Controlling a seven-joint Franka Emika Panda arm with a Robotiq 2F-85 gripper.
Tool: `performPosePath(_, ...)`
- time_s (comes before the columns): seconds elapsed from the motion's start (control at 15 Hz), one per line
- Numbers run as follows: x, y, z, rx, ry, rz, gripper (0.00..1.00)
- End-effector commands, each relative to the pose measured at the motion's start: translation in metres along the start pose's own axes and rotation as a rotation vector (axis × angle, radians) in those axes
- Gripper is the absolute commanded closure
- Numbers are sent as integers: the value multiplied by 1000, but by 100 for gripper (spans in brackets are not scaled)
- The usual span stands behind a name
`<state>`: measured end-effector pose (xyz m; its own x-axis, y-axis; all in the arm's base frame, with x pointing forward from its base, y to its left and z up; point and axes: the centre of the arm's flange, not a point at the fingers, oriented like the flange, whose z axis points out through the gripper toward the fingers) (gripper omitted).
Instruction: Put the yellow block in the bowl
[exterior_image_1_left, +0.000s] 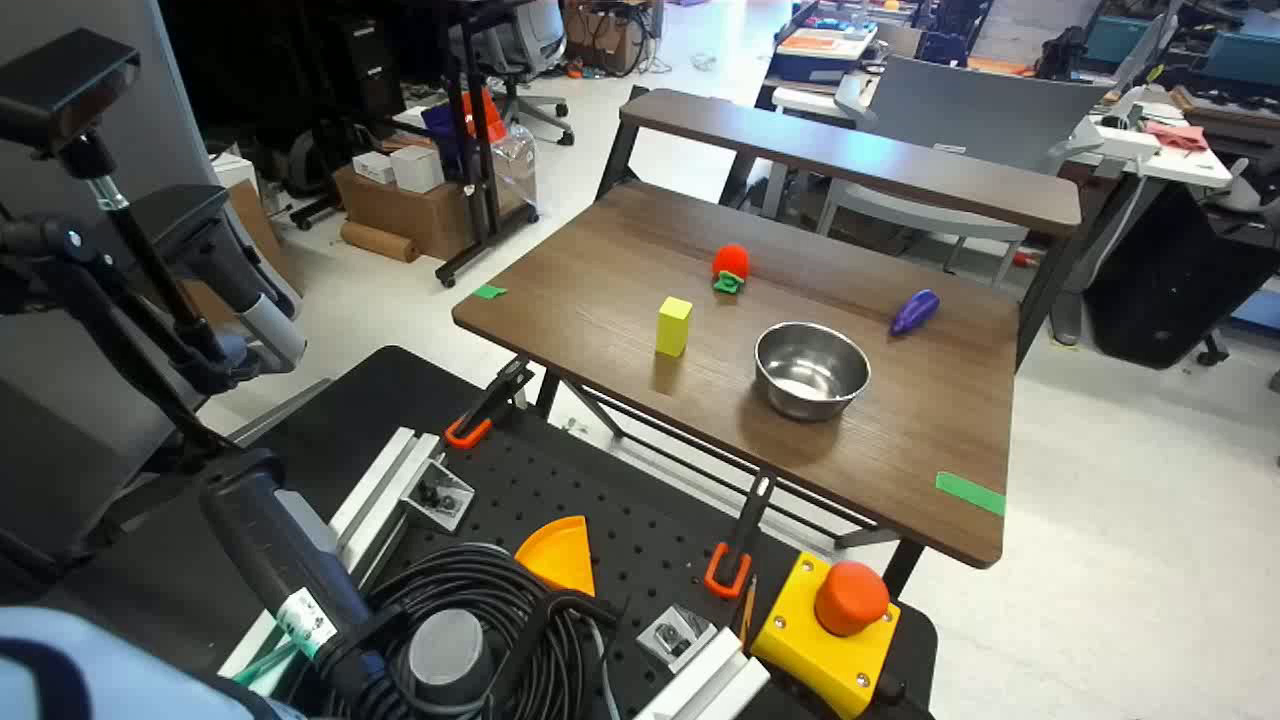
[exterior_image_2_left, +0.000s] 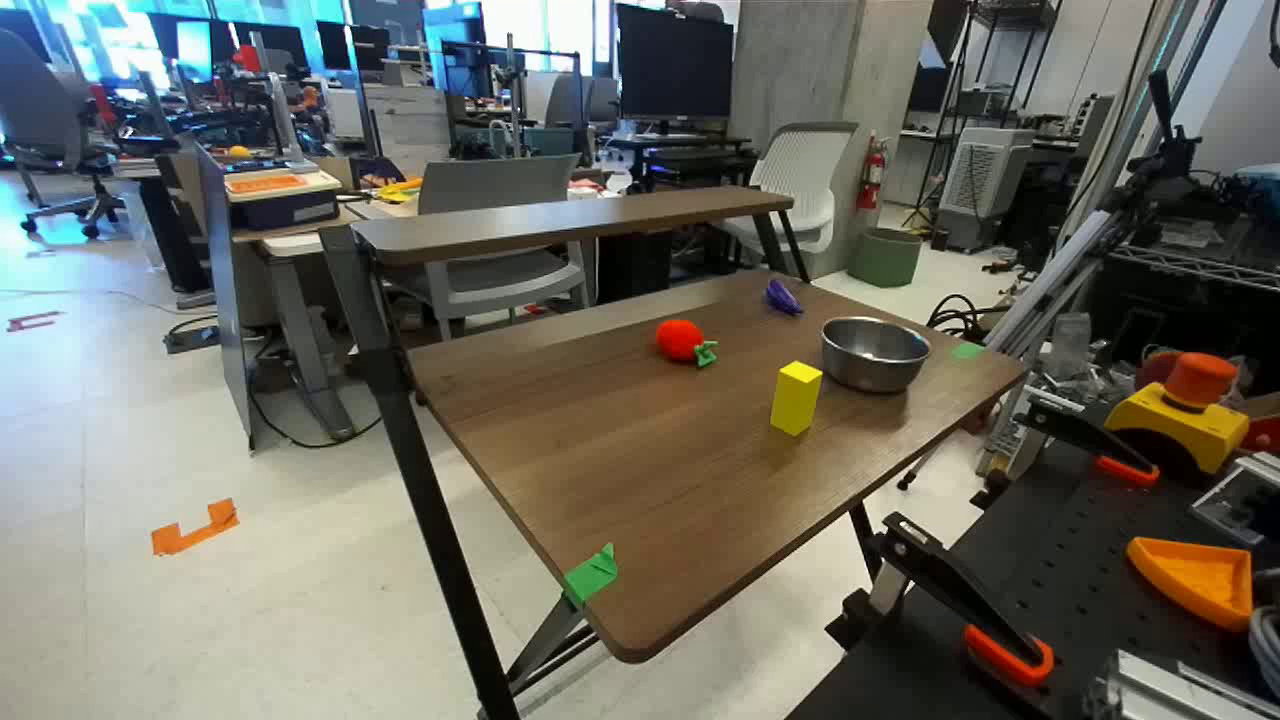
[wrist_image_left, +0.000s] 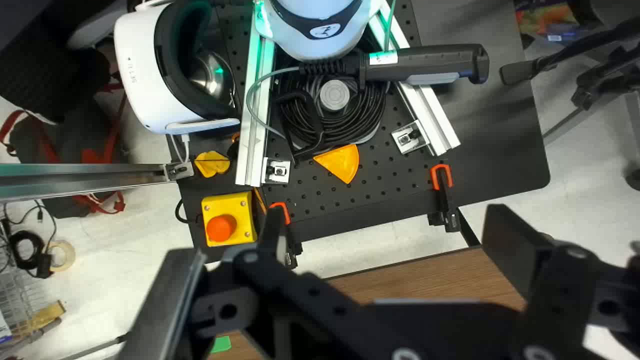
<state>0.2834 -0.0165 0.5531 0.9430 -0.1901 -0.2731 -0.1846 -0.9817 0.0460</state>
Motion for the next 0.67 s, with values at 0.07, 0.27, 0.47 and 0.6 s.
performPosePath(0.07,0,0,0,0,1,0,0)
performPosePath(0.27,0,0,0,0,1,0,0)
performPosePath(0.47,0,0,0,0,1,0,0)
performPosePath(0.6,15,-7,5,-20,17,24,0)
